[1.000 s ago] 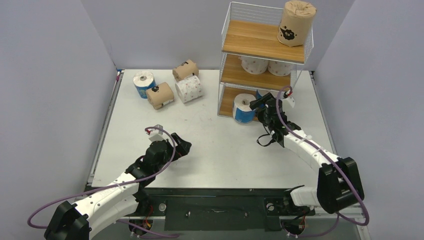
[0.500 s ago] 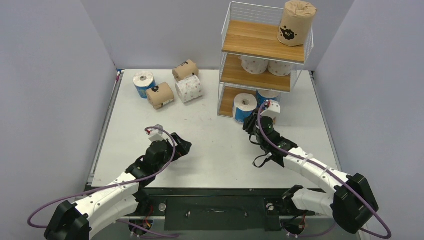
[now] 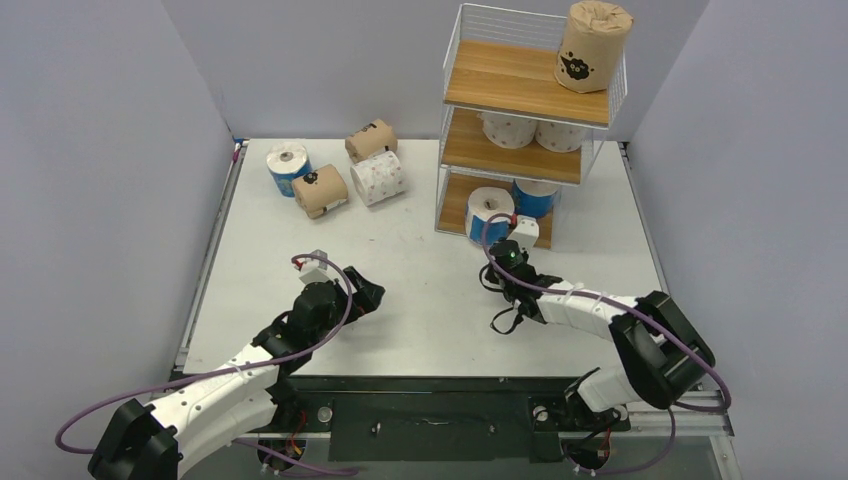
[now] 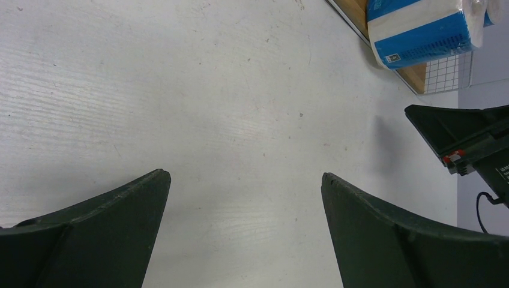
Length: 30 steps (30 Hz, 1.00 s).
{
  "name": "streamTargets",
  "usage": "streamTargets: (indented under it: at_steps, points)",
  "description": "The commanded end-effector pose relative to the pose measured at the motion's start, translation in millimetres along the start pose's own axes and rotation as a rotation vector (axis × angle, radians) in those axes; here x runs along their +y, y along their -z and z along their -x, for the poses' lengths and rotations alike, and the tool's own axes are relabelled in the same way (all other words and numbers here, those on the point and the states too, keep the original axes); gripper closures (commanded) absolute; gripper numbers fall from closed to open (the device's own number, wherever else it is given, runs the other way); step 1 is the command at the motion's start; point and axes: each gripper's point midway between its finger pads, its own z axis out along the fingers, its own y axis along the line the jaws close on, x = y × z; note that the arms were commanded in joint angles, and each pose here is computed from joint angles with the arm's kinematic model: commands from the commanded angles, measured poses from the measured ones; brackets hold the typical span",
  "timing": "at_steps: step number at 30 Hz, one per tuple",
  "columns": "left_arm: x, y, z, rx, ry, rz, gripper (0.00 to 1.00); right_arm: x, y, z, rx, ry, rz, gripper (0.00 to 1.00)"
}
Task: Place and organize the paper towels onto the shelf
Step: Adjust the paper towel on the shelf.
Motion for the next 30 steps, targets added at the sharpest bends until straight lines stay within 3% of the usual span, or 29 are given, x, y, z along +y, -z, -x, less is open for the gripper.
streamTargets:
  at_steps: [1, 11, 30]
  points:
    - [-11.5, 1.7, 9.0, -0.030, 0.017, -0.033, 0.03, 25.9, -17.9, 31.3, -0.067, -0.109, 0.066, 0.95]
    - [-9.8, 0.9, 7.6, -0.028, 0.013, -0.027, 0.03, 24.0, -57.3, 35.7, -0.020, -0.198, 0.059, 0.96]
    - [-5.7, 0.2, 6.6, -0.028, 0.006, -0.014, 0.03, 25.5, -90.5, 72.9, -0.082, -0.358, 0.063, 0.95]
